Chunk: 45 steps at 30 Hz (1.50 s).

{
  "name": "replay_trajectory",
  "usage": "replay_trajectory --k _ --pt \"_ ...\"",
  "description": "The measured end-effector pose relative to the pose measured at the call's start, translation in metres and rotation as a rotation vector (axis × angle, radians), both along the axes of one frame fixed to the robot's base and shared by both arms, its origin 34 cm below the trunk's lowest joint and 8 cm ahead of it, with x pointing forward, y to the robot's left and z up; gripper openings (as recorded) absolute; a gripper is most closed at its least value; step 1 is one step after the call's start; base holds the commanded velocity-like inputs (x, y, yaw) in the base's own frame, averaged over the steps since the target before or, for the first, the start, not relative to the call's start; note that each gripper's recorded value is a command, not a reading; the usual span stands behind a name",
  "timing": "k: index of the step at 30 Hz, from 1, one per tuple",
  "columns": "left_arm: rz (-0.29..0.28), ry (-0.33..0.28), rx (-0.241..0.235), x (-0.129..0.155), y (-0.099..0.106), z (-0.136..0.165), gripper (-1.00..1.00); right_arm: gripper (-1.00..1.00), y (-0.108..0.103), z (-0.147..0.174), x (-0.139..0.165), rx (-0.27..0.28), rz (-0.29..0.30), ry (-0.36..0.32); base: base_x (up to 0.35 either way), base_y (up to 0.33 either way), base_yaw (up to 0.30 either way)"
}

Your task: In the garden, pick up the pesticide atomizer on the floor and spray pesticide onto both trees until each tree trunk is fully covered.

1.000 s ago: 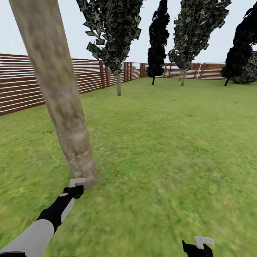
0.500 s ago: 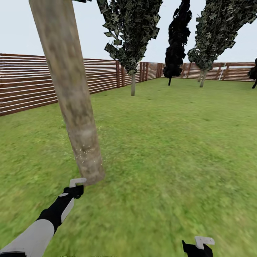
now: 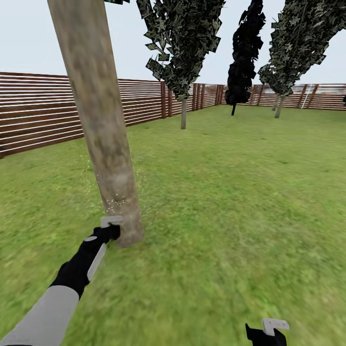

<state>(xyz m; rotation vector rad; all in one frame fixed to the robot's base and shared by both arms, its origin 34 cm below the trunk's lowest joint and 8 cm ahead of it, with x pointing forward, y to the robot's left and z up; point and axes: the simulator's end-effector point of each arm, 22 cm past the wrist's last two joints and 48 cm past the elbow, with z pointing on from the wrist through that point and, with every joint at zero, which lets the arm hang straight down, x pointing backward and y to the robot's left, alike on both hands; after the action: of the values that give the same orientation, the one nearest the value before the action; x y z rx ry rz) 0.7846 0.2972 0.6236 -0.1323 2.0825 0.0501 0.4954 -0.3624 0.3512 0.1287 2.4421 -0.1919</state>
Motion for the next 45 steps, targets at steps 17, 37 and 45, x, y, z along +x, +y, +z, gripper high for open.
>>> replay_trajectory --k 17,37,45 --pt "0.038 -0.084 0.035 0.009 0.044 0.102 -1.00 1.00 0.000 0.000 0.000 0.000 0.000 0.000 0.000 0.000 0.000" --pt "-0.093 0.035 0.017 -0.008 0.083 0.083 -1.00 1.00 0.001 0.000 0.000 0.002 0.001 0.000 0.000 0.000 0.000" --pt "-0.082 0.046 -0.002 -0.008 0.086 0.036 -1.00 1.00 0.001 0.000 0.000 0.003 0.001 0.000 0.000 0.000 0.000"
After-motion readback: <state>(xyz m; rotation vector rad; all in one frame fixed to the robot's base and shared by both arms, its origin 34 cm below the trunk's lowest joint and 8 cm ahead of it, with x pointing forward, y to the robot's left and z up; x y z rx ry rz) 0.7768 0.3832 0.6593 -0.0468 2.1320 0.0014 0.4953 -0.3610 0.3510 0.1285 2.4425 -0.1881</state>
